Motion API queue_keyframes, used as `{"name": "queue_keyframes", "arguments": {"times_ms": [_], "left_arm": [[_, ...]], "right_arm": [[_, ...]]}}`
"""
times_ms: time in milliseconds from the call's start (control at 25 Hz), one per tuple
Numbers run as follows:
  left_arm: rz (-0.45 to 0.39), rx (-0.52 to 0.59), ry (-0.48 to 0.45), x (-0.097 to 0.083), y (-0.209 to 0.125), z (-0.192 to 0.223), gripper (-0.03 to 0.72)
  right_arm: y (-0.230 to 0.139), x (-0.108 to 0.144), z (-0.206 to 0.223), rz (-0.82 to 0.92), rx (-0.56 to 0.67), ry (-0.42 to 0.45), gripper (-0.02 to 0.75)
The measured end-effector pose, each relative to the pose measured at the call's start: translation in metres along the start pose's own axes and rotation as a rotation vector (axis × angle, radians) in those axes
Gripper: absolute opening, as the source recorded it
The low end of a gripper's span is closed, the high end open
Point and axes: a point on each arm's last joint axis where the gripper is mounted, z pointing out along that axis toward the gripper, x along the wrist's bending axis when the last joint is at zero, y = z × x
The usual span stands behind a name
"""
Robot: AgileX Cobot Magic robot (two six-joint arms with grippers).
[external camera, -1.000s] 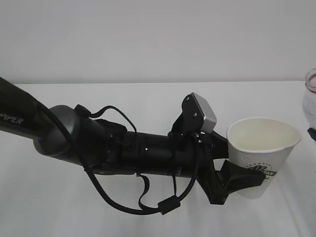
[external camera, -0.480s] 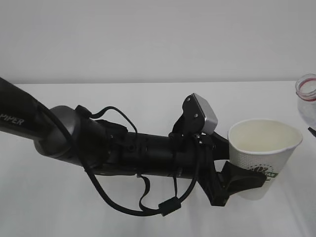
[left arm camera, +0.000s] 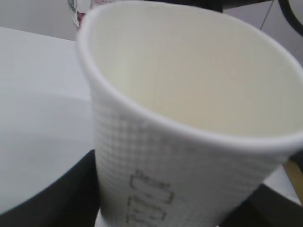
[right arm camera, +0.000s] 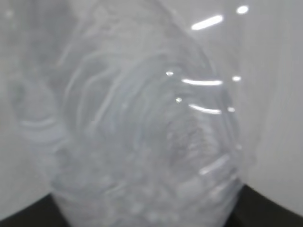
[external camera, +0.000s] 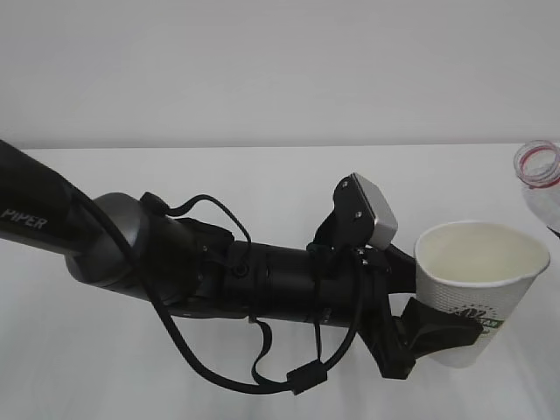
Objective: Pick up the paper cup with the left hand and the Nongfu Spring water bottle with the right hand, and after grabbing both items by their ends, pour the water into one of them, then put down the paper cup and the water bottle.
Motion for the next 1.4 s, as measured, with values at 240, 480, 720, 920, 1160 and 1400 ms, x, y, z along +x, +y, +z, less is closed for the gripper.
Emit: {"name": "queue_keyframes", "arguments": {"times_ms": [240,480,720,920,1160,1400], "left_arm": [[0.0,0.008,0.007,0.0006,-0.0008,0.0,0.489],[0.0,0.01,0.008,0.0008,-0.0009,0.0,0.489],[-0.003,0.008,0.011,0.001,-0.0007,0.0,0.489],[-0.003,0.008,0.011,0.001,-0.0007,0.0,0.489],[-0.003,0.008,0.011,0.001,-0.0007,0.0,0.489],[-0.003,0.008,0.011,0.001,-0.0007,0.0,0.489]], "right_arm": [[0.0005,-0.0005,0.0,-0.006,-0.006,-0.006,0.379],[0.0005,-0.0005,0.0,-0.006,-0.006,-0.006,0.379],[0.0005,-0.0005,0.0,-0.008,-0.006,-0.006,0.379],[0.0005,-0.0005,0.0,-0.008,-0.006,-0.006,0.379],[0.0005,-0.0005,0.0,-0.008,-0.006,-0.006,0.379],[0.0014,-0.0015,0.0,-0.06,-0.015,-0.017,0.379]]}}
